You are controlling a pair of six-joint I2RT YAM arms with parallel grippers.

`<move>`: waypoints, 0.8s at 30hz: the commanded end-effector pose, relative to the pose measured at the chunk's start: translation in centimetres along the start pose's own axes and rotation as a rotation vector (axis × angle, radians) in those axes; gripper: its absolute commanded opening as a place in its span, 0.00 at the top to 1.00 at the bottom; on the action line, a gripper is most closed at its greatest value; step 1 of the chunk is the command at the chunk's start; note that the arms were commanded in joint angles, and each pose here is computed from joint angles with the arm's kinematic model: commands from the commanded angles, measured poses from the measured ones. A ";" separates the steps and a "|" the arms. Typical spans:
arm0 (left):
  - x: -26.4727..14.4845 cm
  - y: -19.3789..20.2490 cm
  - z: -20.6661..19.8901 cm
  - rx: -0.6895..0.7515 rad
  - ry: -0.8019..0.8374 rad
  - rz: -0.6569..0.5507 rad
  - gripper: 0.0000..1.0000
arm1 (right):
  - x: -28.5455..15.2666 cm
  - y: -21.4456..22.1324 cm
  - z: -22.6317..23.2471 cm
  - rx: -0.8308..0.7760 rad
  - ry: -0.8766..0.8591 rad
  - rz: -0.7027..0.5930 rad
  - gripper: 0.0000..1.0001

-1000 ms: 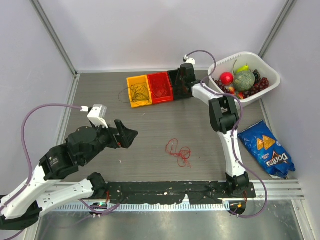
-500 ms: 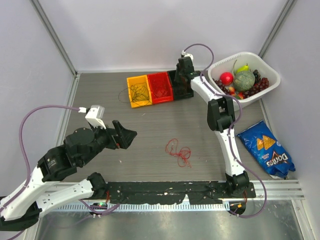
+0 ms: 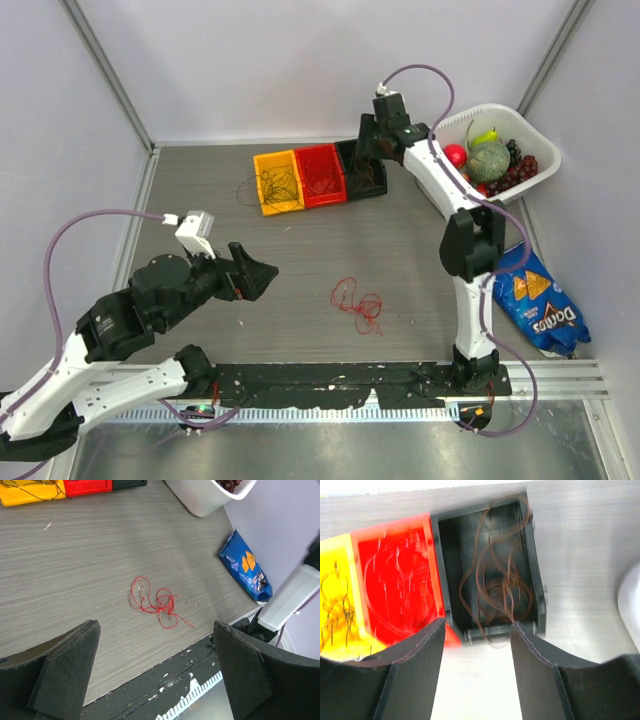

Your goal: Untangle the cables

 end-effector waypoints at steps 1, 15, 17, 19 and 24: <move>2.2 1.5 -0.9 0.004 0.028 0.100 0.00 | -8.3 0.9 0.1 0.021 -0.116 -0.007 0.40; 18.0 13.0 -2.2 0.003 0.023 0.445 0.20 | -21.3 21.9 -3.9 0.103 -0.253 0.273 0.45; 19.9 14.5 -2.0 -0.002 -0.005 0.486 0.23 | -22.0 24.2 -4.8 0.138 -0.270 0.328 0.45; 21.5 15.9 -1.7 -0.008 -0.050 0.529 0.29 | -22.7 25.6 -5.1 0.173 -0.311 0.358 0.46; 23.8 17.9 -1.4 -0.065 -0.108 0.561 0.45 | -23.3 27.2 -5.2 0.208 -0.415 0.382 0.51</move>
Point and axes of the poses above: each gripper's point midway between its finger pads, its own x axis out along the fingers, its own z axis along the line the jaws close on, y = z × x, the point moved 8 cm from there along -x, back along the fingers, and after that the axes turned 4 degrees about x, right-handed, at the moved point
